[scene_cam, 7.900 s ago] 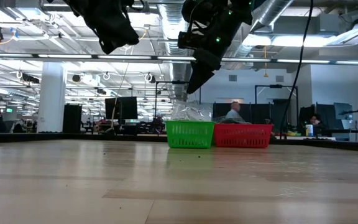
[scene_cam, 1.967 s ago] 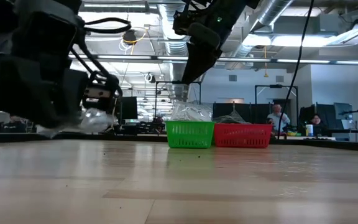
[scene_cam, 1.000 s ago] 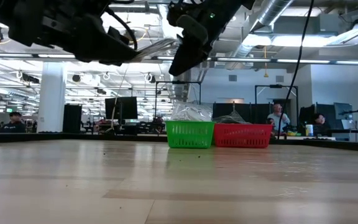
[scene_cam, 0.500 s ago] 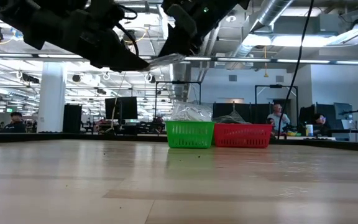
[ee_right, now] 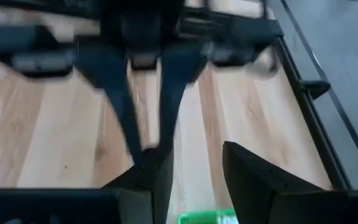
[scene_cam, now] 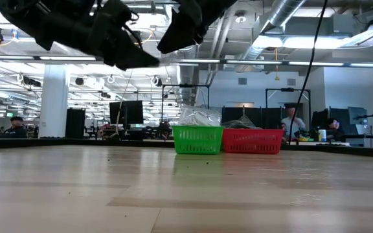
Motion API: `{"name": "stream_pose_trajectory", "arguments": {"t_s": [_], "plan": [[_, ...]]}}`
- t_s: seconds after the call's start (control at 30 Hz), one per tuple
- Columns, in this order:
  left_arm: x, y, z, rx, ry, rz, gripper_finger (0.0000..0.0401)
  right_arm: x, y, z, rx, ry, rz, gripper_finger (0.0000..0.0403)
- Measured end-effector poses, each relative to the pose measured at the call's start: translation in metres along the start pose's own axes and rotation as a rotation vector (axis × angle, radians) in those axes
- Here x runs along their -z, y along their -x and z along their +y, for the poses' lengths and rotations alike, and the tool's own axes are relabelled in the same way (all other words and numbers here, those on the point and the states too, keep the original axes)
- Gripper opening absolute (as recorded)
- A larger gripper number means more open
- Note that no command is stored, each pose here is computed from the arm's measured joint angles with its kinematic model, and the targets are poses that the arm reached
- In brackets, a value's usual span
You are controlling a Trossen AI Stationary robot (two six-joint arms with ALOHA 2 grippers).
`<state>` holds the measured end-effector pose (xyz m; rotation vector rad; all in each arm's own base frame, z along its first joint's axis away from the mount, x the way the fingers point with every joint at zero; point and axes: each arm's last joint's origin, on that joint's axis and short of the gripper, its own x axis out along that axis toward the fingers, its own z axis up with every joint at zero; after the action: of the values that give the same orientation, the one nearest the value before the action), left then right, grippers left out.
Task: Pick & Place Travel size toiletries
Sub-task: Put the nail cutter into the left red bin
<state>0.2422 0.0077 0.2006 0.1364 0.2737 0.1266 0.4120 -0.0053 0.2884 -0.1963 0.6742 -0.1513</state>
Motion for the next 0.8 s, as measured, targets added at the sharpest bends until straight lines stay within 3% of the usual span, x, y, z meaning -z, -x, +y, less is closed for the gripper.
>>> {"name": "stream_pose_trajectory", "arguments": {"t_s": [0.27, 0.8], "plan": [[-0.017, 0.018, 0.007, -0.02, 0.005, -0.081, 0.0037, 0.002, 0.001, -0.001, 0.001, 0.013, 0.029, 0.0128], [-0.012, 0.016, 0.008, -0.084, -0.02, -0.034, 0.0036, 0.002, 0.002, 0.011, -0.024, 0.073, 0.035, 0.0129]]}}
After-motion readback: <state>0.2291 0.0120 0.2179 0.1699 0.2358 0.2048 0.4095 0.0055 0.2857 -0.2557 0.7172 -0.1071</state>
